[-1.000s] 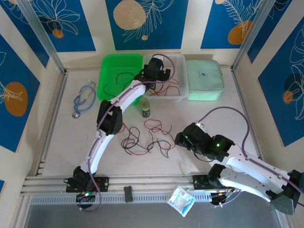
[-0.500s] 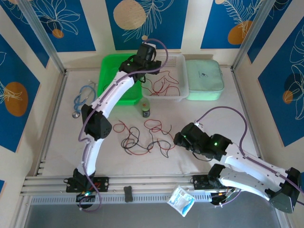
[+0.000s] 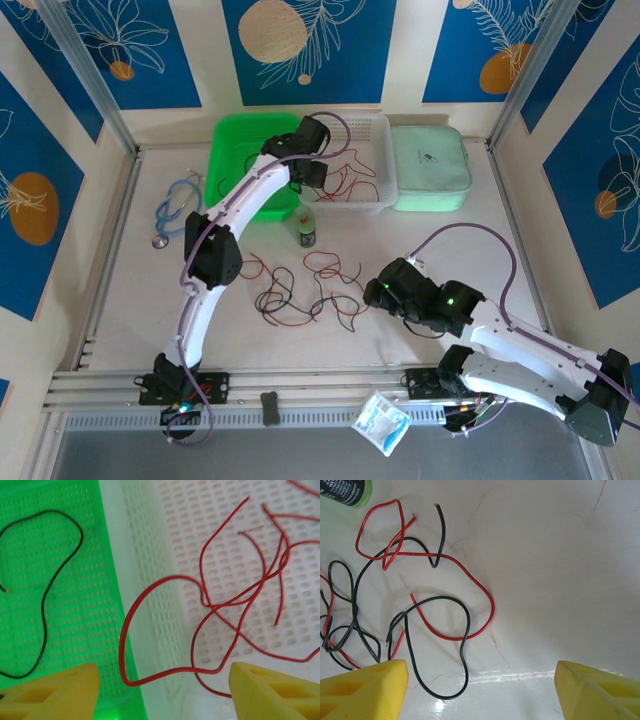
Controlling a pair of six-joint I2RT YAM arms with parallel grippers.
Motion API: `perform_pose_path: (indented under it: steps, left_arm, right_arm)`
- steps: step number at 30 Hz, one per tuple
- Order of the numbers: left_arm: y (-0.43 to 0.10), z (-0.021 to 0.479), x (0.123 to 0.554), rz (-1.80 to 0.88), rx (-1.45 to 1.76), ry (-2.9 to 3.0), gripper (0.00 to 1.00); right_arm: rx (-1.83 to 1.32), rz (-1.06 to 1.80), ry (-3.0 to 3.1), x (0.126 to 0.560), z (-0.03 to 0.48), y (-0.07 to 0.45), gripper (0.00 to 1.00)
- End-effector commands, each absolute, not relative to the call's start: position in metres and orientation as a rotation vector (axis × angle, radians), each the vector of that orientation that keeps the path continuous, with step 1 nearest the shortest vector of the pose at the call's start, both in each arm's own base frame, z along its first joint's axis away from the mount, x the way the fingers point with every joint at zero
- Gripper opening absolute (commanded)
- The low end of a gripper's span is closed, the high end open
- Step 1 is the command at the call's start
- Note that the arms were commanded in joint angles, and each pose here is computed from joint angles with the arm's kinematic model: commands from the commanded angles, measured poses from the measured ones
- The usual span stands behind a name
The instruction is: Untangle the cables
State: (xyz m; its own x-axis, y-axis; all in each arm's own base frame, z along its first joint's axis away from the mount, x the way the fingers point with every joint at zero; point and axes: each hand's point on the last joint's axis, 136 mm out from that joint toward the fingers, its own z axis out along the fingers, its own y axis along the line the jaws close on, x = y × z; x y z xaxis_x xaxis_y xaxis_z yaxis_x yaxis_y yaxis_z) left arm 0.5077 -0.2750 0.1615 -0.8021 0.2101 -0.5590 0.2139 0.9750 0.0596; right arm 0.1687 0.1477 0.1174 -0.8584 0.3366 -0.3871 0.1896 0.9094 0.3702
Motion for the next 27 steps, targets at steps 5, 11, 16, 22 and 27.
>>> perform_pose_path:
  steps: [5, 11, 16, 22, 27]
  left_arm:
    - [-0.251, 0.142, 0.505, 0.052, 0.217, 2.588, 0.68]
    - [-0.257, 0.127, 0.516, 0.002, 0.216, 2.58, 0.49]
    - [-0.262, 0.14, 0.519, -0.031, 0.217, 2.536, 0.35]
    - [-0.262, 0.167, 0.523, -0.042, 0.225, 2.468, 0.29]
    - [-0.268, 0.17, 0.525, -0.063, 0.246, 2.448, 0.16]
  right_arm:
    - [0.356, 0.479, 2.608, 0.172, 0.126, 0.155, 0.77]
    - [0.359, 0.479, 2.609, 0.172, 0.125, 0.155, 0.77]
    - [0.365, 0.472, 2.607, 0.172, 0.125, 0.154, 0.77]
    - [0.361, 0.482, 2.606, 0.173, 0.126, 0.156, 0.77]
    - [0.363, 0.481, 2.612, 0.171, 0.123, 0.157, 0.77]
